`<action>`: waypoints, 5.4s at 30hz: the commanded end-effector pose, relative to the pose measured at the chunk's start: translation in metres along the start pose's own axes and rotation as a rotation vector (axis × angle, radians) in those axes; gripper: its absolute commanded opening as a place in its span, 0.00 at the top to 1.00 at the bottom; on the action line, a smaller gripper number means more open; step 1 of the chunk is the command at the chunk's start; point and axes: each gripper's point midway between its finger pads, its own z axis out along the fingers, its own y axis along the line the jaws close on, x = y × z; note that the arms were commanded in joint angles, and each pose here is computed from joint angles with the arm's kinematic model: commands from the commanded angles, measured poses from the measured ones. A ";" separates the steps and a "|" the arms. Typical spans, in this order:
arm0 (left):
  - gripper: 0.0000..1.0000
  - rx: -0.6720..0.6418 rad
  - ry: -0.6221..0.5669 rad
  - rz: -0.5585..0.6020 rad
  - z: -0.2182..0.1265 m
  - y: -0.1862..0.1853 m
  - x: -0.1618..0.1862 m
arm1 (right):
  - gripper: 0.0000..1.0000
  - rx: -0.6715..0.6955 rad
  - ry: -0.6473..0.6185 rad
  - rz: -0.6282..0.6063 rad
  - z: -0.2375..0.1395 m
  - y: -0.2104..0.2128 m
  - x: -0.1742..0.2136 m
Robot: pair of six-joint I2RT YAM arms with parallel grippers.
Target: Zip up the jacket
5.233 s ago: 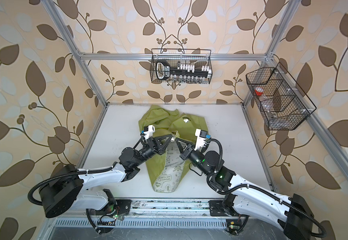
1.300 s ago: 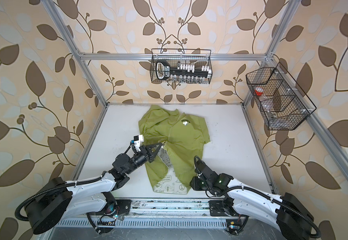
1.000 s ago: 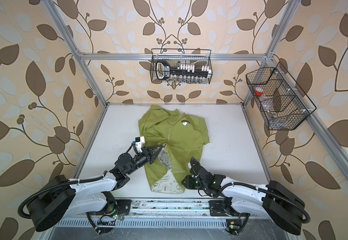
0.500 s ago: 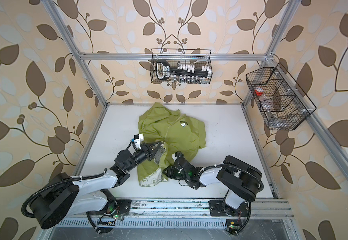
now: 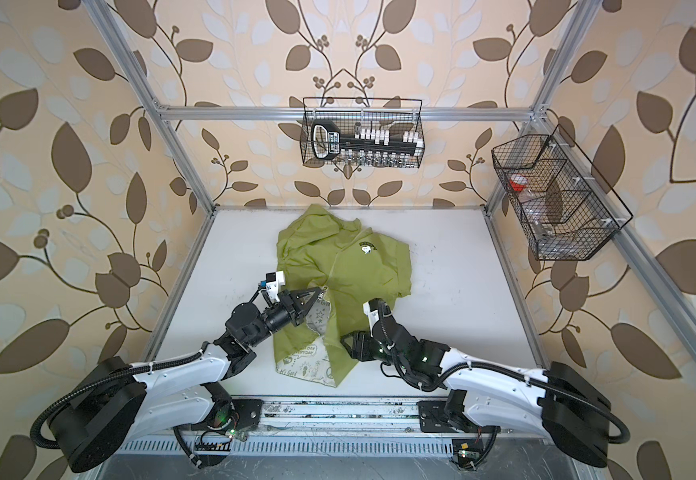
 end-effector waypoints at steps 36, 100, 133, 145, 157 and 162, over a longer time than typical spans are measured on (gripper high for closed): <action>1.00 -0.186 0.169 -0.029 0.001 -0.023 0.020 | 0.48 0.152 -0.039 -0.908 -0.020 0.120 -0.095; 1.00 -0.185 0.224 -0.078 0.006 -0.026 0.028 | 0.68 0.279 0.009 -0.973 0.017 0.093 -0.068; 1.00 -0.187 0.240 -0.078 0.004 -0.022 0.032 | 0.97 0.262 -0.017 -0.951 0.012 0.099 -0.073; 1.00 -0.188 0.249 -0.079 0.001 -0.021 0.034 | 1.00 0.224 -0.008 -0.873 0.010 0.094 -0.081; 1.00 -0.199 0.251 -0.078 0.000 -0.017 0.034 | 1.00 0.164 -0.010 -0.804 0.003 0.091 -0.089; 1.00 -0.201 0.255 -0.077 0.000 -0.017 0.035 | 1.00 0.168 -0.005 -0.794 0.003 0.086 -0.091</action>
